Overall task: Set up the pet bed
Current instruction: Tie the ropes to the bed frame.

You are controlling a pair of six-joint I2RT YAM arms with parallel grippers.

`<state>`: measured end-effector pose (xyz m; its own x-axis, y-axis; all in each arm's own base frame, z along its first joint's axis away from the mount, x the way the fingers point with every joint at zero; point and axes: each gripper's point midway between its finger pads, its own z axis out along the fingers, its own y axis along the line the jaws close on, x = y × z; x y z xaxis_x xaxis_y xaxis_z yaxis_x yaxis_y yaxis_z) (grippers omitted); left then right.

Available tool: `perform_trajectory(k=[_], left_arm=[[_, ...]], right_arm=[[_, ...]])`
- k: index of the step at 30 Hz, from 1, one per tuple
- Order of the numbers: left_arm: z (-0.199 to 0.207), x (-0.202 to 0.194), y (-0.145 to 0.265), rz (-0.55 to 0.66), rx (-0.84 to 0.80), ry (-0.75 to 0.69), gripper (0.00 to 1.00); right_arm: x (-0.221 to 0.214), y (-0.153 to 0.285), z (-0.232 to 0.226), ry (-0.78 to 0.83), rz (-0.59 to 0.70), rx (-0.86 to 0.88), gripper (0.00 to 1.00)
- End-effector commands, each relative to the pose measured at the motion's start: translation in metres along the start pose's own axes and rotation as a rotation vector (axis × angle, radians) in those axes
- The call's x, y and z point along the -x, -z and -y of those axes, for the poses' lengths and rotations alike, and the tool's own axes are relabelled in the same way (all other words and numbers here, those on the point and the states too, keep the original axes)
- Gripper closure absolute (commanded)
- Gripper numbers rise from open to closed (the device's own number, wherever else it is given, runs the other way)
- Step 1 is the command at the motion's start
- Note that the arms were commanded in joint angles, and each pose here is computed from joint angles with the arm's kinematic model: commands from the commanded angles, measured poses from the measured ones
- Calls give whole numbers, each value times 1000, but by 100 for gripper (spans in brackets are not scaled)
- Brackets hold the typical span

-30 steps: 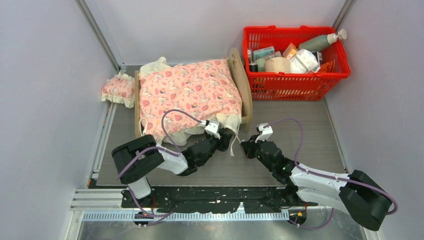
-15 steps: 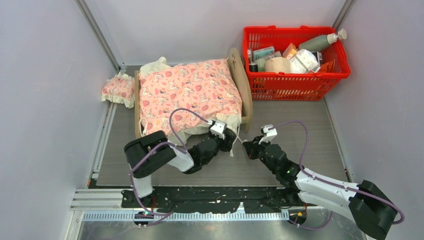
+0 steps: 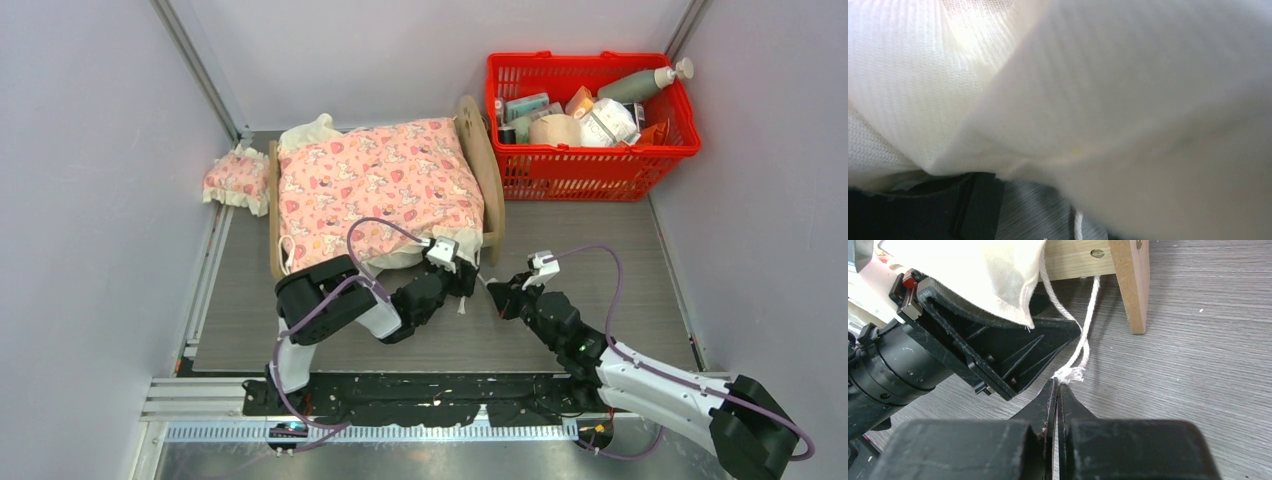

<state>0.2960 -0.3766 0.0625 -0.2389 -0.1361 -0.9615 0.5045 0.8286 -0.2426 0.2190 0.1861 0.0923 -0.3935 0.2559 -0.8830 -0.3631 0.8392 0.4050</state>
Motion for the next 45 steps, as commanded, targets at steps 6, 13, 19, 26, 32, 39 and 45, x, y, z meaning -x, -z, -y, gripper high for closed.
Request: perform_trajectory(k=[6,13,19,26,32,39,45], left_arm=[[4,46,-22,181,-11,84,39],[3,52,-25,210,-9,77,81],[-4,46,-18,222,2,121,100],[-4,49,21,190,-52,136,100],[9,39,57,129,-151,167,100],[24,28,72,92,-235,166,100],[21,30,66,111,-215,114,100]], right_arm=[[5,3,-2,4,26,13,95],[3,5,0,0,24,13,95],[7,8,-2,-6,31,24,95],[17,5,-15,-1,33,58,95],[39,-15,-38,26,65,104,95],[36,-54,-60,83,18,145,95],[20,-85,-65,121,-12,159,95]])
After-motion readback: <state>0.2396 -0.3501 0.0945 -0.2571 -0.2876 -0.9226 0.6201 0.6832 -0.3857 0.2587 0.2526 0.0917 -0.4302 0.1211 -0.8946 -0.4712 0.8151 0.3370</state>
